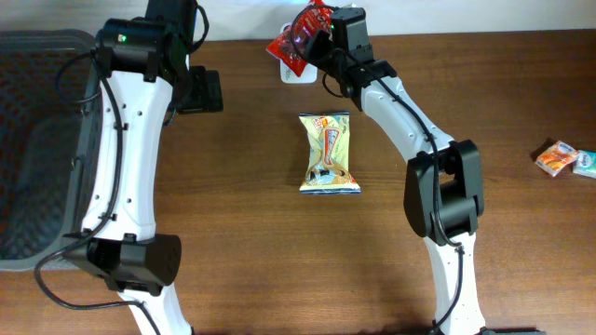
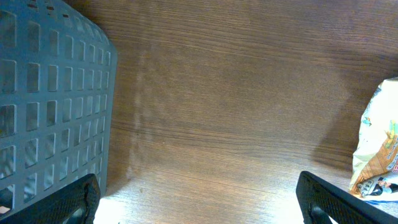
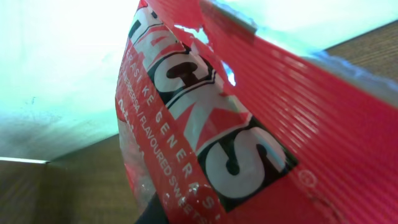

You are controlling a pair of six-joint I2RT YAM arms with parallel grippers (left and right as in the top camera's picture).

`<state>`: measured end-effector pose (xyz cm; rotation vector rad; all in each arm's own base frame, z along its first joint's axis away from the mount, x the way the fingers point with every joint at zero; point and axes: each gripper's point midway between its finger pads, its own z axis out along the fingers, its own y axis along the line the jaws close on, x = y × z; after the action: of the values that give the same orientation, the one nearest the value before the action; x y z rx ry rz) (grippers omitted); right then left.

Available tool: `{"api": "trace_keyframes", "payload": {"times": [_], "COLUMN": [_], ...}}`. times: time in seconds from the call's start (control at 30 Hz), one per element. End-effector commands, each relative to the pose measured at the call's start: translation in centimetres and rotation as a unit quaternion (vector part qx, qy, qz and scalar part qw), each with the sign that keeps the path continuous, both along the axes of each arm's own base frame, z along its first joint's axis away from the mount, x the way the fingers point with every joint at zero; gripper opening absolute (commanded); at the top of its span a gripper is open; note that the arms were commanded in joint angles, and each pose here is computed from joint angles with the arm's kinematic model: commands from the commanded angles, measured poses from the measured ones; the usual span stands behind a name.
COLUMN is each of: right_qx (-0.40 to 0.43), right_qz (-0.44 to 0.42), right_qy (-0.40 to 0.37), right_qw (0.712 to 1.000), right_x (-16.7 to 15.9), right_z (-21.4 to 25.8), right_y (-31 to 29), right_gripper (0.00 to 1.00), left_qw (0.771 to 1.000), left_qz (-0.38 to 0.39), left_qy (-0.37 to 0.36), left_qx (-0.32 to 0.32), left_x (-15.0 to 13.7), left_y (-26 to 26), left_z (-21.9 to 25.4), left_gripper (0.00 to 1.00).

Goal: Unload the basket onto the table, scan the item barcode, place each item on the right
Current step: 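Lift the red bag up to the scanner with the right gripper, then carry the red bag to the right edge and release it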

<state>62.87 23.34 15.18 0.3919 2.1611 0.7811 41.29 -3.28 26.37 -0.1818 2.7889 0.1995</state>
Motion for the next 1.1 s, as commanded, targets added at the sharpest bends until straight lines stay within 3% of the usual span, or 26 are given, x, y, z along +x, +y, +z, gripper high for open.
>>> {"api": "trace_keyframes", "payload": {"times": [0.0,0.07,0.17,0.3,0.4,0.47,0.5,0.6,0.7,1.0,1.07], "right_qx": [0.005,0.018,0.010,-0.015,-0.036,-0.060,-0.080,-0.069,-0.053,-0.038,-0.059], "right_qz": [0.015,0.003,-0.076,-0.202,-0.331,-0.412,-0.463,-0.504,-0.523,-0.527,-0.537], "right_qy": [-0.048,-0.068,-0.073,0.007,0.146,0.234,0.290,0.353,0.383,0.426,0.433], "right_qw": [0.999,0.998,0.994,0.979,0.932,0.878,0.834,0.785,0.759,0.734,0.722], "right_x": [0.9,1.1,0.1,-5.6,-13.0,-18.6,-22.8,-28.0,-30.6,-32.4,-33.1], "right_z": [3.9,7.5,13.2,14.8,10.1,6.7,4.7,1.4,-1.1,-6.4,-6.6], "right_y": [-1.5,-4.8,-14.7,-29.9,-41.4,-47.6,-51.4,-55.2,-57.4,-58.9,-59.5], "right_gripper": [0.04,0.04,0.04,0.04,0.04,0.04,0.04,0.04,0.04,0.04,0.09], "left_qw": [1.000,1.000,1.000,1.000,1.000,1.000,1.000,1.000,1.000,1.000,1.000], "left_qz": [-0.002,-0.002,-0.002,-0.002,-0.002,-0.002,-0.002,-0.002,-0.002,-0.002,-0.002], "left_qy": [-0.003,-0.003,-0.003,-0.003,-0.003,-0.003,-0.003,-0.003,-0.003,-0.003,-0.003], "left_qx": [-0.003,-0.003,-0.003,-0.003,-0.003,-0.003,-0.003,-0.003,-0.003,-0.003,-0.003], "left_x": [0.1,0.1,0.1,0.1,0.1,0.1,0.1,0.1,0.1,0.1,0.1], "left_y": [0.0,0.0,0.0,0.0,0.0,0.0,0.0,0.0,0.0,0.0,0.0], "left_z": [0.2,0.2,0.2,0.2,0.2,0.2,0.2,0.2,0.2,0.2,0.2], "left_gripper": [0.99,0.99,0.99,0.99,0.99,0.99,0.99,0.99,0.99,0.99,0.99]}}
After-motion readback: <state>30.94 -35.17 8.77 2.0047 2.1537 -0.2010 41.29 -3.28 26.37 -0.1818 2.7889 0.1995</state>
